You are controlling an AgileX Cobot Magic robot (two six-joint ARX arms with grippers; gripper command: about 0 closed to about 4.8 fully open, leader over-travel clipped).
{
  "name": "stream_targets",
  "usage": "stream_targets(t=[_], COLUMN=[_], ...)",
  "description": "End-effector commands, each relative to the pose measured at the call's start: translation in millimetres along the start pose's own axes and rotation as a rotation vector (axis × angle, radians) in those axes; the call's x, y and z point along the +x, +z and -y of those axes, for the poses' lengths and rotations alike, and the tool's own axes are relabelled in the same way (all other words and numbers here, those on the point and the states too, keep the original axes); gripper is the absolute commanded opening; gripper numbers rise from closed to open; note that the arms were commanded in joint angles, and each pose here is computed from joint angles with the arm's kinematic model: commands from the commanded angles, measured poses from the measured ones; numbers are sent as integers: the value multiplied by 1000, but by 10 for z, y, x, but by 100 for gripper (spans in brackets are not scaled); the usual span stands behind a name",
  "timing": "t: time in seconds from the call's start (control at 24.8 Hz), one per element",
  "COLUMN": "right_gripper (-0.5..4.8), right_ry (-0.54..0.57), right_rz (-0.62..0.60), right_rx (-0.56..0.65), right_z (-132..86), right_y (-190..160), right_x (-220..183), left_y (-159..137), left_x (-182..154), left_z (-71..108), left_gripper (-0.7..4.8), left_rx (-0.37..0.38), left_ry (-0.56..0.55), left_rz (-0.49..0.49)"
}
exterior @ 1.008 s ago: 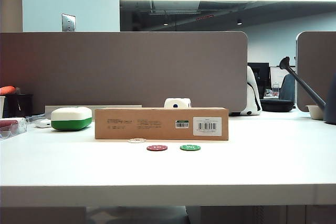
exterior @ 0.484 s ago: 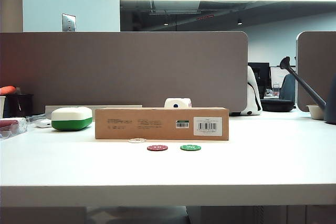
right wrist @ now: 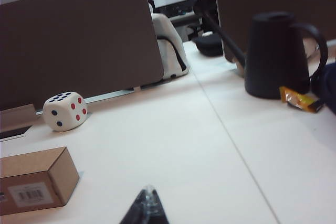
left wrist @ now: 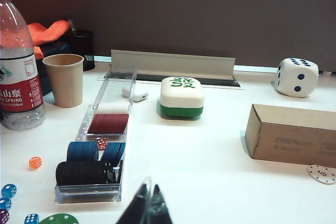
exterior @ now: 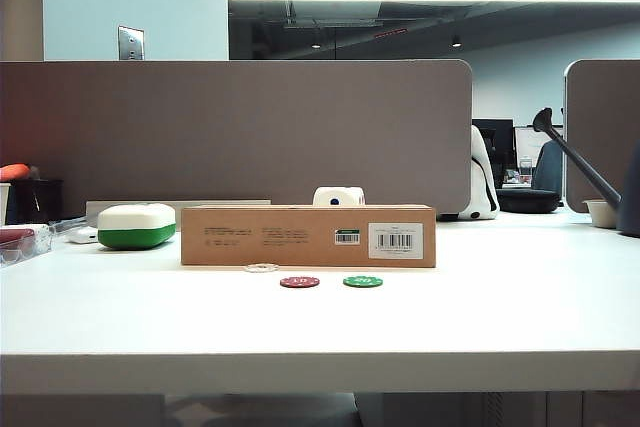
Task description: Push the chip with the lowest value in the row forward next to the rectangular box.
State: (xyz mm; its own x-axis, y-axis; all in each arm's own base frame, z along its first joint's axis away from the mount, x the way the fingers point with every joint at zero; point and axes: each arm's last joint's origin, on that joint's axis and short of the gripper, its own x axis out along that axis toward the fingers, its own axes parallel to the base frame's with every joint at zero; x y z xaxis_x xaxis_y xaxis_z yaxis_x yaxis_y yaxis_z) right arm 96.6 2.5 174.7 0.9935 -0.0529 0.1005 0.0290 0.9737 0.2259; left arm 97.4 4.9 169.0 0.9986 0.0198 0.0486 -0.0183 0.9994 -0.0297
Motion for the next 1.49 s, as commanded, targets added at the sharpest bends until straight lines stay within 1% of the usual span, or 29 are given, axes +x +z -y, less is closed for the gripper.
stream_targets(t=[0.04,0.12,0.32,0.52,0.65,0.73,0.97,1.37,1.49], right_gripper=[-9,-9,-9,-9,-9,-9,-9,-9,-9], right_ry=[-5,-5,-3,-5,-15,-16,16,75,78], right_rz=[17,15,3,-11,-111,-130,-115,-126,-127], right_rx=[-43,-68,-192,-198,-208,-206,-203,-204,-204], right_z=[6,6,7,10,29,33,17,1,1], right_y=[5,3,-8,-21,-116,-134,-119,-126,-127], right_x=[2,2,2,2,-4,-7,-5,-6,-6], left_y=[27,27,27,27,27,27,27,27,27], left_x=[-2,-2,-2,-2,-2,-2,-2,-2,-2], left_z=[1,1,1,1,1,1,1,1,1], left_gripper=[-5,-5,-5,-5,-5,-5,-5,-5,-5], left_rx=[-2,-2,-1,-2,-2,-1,-2,-2,-2], left_ry=[-3,-4,-4,-4,-4,-4,-4,-4,-4], left_rz=[17,17,17,17,17,17,17,17,17])
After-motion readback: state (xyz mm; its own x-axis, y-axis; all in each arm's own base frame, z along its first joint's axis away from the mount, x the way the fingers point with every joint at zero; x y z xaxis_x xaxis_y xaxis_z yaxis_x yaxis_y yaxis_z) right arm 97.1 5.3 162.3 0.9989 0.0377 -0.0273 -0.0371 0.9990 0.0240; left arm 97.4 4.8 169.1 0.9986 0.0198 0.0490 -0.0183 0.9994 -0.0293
